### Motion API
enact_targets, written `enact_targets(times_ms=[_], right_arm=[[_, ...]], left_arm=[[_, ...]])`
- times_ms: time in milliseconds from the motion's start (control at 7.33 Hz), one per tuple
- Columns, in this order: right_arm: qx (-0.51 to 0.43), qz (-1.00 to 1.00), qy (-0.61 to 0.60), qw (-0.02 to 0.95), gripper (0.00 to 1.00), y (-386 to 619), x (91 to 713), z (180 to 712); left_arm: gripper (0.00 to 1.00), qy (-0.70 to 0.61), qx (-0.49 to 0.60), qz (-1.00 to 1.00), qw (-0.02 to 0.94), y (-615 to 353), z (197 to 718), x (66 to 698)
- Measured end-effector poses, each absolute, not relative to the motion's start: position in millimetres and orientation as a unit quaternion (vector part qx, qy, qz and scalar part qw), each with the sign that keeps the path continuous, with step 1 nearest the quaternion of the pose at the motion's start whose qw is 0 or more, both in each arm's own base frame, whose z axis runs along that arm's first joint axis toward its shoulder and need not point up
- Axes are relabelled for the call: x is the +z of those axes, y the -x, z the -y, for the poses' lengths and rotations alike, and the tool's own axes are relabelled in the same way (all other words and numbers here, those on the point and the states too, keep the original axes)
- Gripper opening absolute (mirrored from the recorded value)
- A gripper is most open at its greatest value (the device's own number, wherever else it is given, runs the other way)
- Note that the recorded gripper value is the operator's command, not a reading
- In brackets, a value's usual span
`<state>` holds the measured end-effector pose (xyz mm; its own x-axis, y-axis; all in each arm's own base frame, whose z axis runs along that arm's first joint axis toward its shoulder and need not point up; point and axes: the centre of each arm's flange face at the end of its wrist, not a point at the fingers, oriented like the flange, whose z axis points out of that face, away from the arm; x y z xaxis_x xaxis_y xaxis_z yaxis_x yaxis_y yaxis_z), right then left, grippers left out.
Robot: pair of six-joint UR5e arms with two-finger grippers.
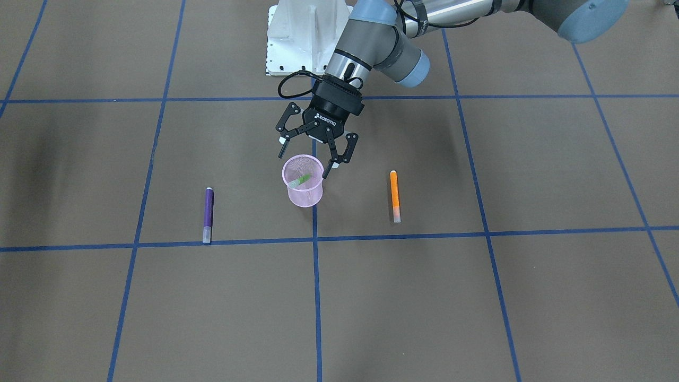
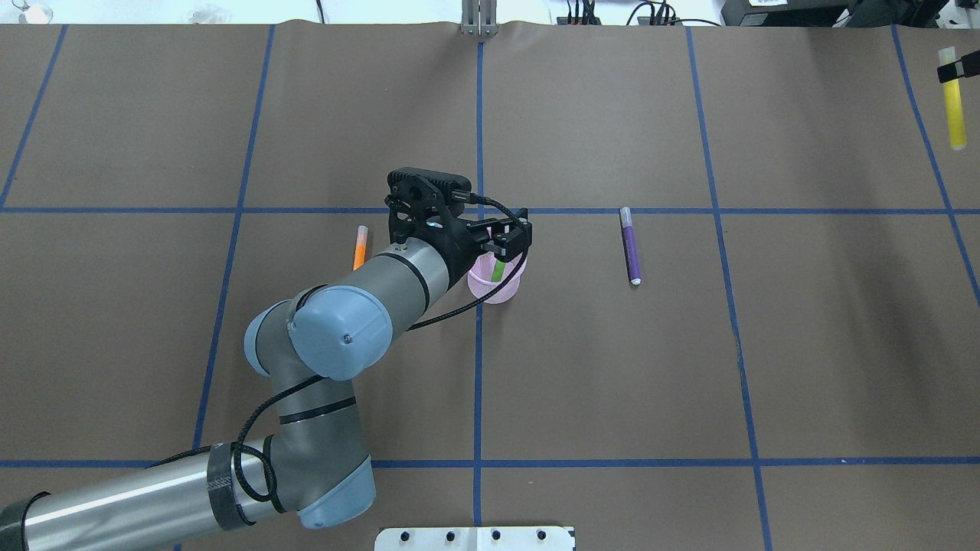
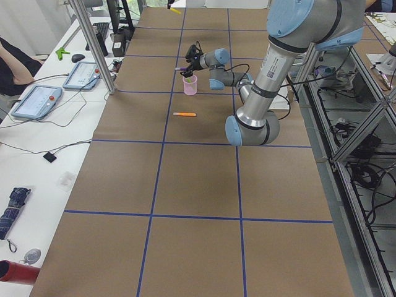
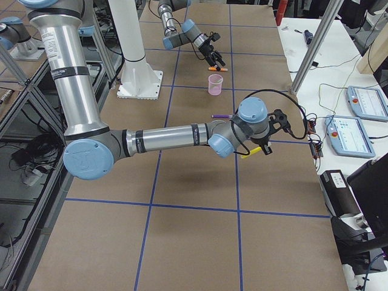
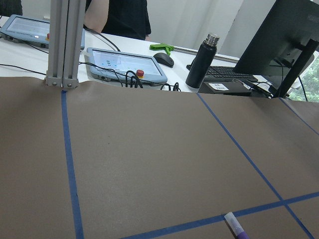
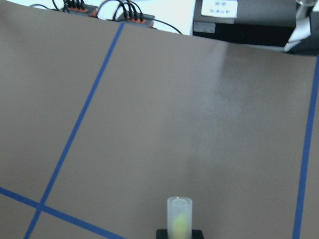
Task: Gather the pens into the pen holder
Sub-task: 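Open the left gripper and withdraw while the right arm lifts the yellow marker, then lower the left gripper onto the orange marker while the right holds the yellow marker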
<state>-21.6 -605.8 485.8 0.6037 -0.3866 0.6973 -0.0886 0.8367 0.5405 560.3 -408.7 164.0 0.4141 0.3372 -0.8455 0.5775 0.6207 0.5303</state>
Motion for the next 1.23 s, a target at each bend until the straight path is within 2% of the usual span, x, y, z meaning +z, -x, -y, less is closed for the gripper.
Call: enact_targets(times_ms=[545, 955, 1227], right_arm=[[-0.094, 0.446, -0.365, 0.812, 0.00, 71, 417, 620], [-0.048, 0.490, -0.410, 0.768, 0.00, 165, 386, 599], [-0.045, 0.506, -0.421, 0.751, 0.00, 184, 367, 587]], left_arm=[[0.99, -0.385, -0.082, -0.533, 0.749, -539, 437, 208], [0.99, -0.323, -0.058, -0.527, 0.784, -491, 487, 249], [0.99, -0.260, -0.047, -0.515, 0.816, -465, 508, 256]])
